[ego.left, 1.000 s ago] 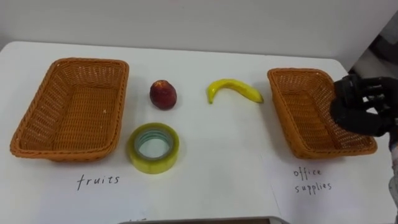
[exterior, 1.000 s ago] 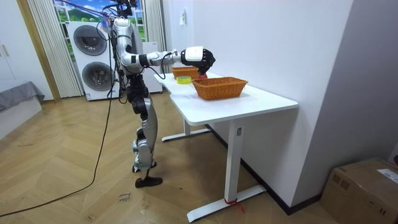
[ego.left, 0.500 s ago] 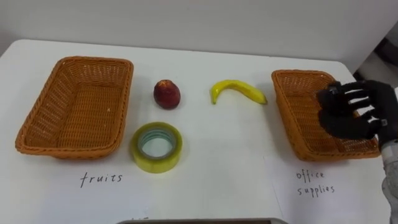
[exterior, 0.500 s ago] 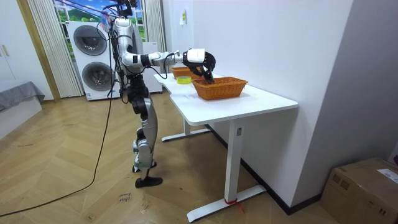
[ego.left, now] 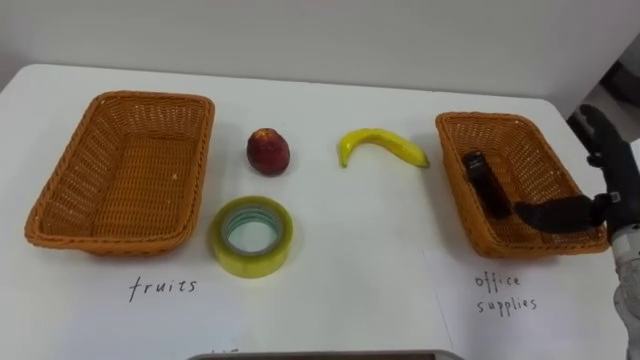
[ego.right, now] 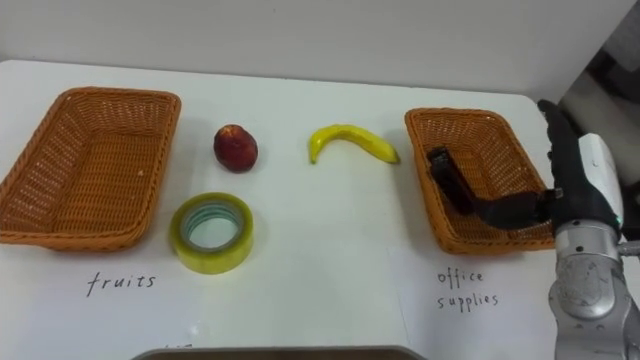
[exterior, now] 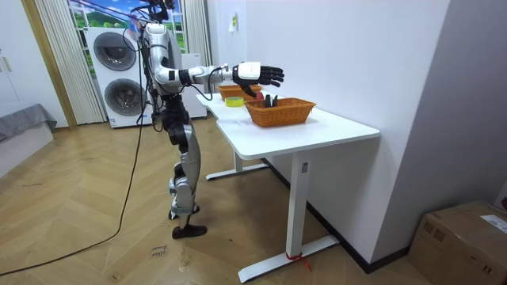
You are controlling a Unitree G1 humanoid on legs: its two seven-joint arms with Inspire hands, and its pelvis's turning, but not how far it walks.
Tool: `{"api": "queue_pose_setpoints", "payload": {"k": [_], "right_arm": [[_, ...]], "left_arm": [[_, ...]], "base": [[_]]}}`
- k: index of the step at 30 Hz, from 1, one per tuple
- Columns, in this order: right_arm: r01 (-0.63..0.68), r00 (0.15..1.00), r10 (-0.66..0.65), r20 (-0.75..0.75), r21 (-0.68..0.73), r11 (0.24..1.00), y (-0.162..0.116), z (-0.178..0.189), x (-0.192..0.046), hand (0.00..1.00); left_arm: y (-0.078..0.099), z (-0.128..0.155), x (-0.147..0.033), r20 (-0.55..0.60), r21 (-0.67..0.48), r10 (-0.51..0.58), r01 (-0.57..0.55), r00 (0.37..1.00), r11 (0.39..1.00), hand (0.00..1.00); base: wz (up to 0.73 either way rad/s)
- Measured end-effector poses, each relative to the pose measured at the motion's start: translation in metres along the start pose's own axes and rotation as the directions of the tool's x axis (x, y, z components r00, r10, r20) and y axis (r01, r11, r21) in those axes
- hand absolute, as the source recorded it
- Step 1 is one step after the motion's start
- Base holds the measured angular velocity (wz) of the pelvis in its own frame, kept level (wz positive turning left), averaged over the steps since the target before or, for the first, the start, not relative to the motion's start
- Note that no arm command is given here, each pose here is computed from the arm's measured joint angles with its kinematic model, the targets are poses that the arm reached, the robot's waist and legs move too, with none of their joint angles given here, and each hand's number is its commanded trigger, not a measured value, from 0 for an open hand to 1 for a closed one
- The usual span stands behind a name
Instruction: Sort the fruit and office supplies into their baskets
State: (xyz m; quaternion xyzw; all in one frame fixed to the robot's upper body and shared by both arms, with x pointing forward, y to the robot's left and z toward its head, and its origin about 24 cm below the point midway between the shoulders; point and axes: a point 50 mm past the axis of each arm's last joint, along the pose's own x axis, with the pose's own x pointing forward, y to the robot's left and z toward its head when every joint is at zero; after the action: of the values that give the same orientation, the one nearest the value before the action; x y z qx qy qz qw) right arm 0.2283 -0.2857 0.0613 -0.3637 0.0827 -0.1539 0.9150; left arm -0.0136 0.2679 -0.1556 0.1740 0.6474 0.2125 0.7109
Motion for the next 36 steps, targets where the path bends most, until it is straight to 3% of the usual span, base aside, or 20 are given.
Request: {"api": "queue_pose_setpoints", "payload": {"k": [23, 36], "right_arm": [[-0.011, 1.000, 0.011, 0.006, 0.022, 1.000, 0.000, 0.001, 0.000, 0.00], [-0.002, 0.968, -0.022, 0.249, 0.094, 0.996, -0.003, 0.056, -0.009, 0.00]], "left_arm": [[0.001, 0.005, 0.000, 0.019, -0.004, 0.007, -0.007, 1.000, 1.000, 0.00], [-0.001, 0.004, -0.001, 0.035, 0.028, 0.029, -0.030, 0.999, 0.999, 0.00]], "base": [[0.00], [0.01]]}}
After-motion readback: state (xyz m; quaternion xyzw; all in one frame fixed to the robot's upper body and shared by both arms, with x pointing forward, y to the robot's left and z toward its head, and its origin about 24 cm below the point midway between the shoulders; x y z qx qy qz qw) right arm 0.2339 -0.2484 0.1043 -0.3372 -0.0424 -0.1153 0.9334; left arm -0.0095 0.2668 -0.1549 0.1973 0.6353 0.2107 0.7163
